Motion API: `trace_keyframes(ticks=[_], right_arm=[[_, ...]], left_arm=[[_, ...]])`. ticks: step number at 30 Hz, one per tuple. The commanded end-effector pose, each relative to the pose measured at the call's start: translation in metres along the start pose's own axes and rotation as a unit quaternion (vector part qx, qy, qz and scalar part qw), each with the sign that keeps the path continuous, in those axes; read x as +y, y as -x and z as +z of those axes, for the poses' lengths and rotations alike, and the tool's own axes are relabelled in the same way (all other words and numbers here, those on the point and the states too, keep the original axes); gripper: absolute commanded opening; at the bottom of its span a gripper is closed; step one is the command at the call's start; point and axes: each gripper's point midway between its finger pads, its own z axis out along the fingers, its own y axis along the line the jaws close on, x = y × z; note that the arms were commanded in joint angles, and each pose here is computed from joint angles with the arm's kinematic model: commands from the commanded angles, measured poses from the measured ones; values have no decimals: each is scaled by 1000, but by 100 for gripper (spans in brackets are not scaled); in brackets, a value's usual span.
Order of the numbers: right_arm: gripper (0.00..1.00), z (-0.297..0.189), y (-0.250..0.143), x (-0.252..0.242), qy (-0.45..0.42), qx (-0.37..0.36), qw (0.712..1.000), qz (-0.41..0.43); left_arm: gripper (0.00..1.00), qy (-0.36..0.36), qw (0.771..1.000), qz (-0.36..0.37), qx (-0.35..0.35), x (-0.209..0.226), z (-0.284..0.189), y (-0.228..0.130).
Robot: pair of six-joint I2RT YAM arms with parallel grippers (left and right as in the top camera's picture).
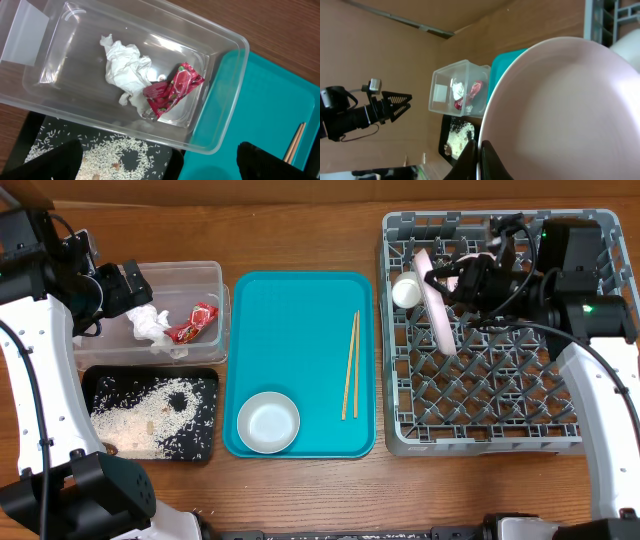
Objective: Sort waste into correct bins and load items into the dishwasher
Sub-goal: 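Lift the pink plate and stand it upright in the rack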
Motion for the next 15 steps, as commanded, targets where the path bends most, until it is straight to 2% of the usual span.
trace_keyframes(ticks=[1, 15], right_arm=[[4, 5, -6, -8, 7, 15, 1000, 23], [4, 13, -11, -53, -70, -4, 995, 77]], left_arm=[[100, -7, 1000, 1, -20, -5, -13, 7], [100, -7, 1000, 0, -20, -5, -12, 7]])
